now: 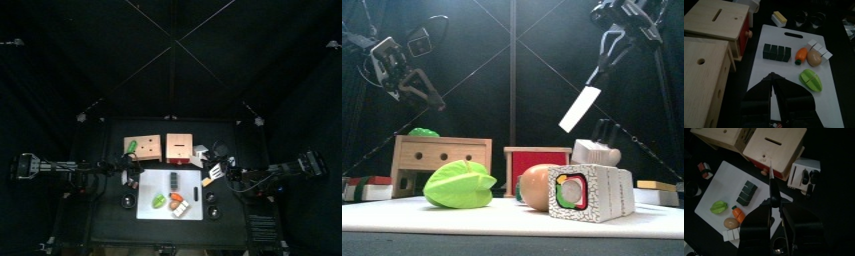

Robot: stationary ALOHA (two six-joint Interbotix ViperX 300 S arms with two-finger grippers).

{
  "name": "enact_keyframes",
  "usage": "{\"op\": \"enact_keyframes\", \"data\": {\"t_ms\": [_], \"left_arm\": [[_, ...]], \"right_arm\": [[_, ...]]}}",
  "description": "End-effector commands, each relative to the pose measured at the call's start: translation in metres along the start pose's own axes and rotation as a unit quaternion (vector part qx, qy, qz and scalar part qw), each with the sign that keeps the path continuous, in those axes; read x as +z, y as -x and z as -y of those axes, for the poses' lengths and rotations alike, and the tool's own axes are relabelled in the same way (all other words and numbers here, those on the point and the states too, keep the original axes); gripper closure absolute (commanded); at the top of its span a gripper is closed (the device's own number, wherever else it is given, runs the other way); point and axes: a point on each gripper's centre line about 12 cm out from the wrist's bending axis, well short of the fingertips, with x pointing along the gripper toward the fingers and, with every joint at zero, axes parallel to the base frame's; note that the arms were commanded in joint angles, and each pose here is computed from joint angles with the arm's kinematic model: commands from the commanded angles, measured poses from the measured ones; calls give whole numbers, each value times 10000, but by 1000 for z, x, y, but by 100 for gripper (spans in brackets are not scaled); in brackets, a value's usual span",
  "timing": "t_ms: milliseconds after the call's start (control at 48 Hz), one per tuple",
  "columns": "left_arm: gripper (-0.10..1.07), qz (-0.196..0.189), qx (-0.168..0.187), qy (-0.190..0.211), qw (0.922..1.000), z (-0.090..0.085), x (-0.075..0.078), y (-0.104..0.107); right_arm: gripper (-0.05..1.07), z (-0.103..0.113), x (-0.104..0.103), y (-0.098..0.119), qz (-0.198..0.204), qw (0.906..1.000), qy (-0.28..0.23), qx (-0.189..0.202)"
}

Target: Grab cleaver with other hand

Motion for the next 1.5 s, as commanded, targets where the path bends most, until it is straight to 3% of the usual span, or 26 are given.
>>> {"op": "enact_keyframes", "data": {"t_ms": [0,208,458,604,792,1062,1271,1479], "left_arm": [[50,83,-8,-6,10000,0,6,0],[50,112,23,-75,9999,-2,9,0],[49,111,-15,-558,9984,0,9,0],[49,95,-147,-687,9975,3,5,0],[45,235,-424,-523,9975,9,9,1],[27,348,-785,-525,9949,18,9,1],[13,477,-957,-746,9915,23,14,-2],[11,657,-998,-863,9891,23,22,-16]], "right_arm": [[55,-5,3,3,115,9995,54,291],[55,-15,-2,-3,461,9929,452,1000],[55,-18,-21,-22,841,9734,1319,1671],[55,-14,-28,-29,1110,9602,1880,1744],[55,-11,-37,-40,1349,9407,2578,1745],[55,-23,-52,-54,1379,9098,3345,2031],[55,-34,-48,-53,1452,9029,3436,2134],[55,-45,-40,-45,1609,8946,3463,2323]]}}
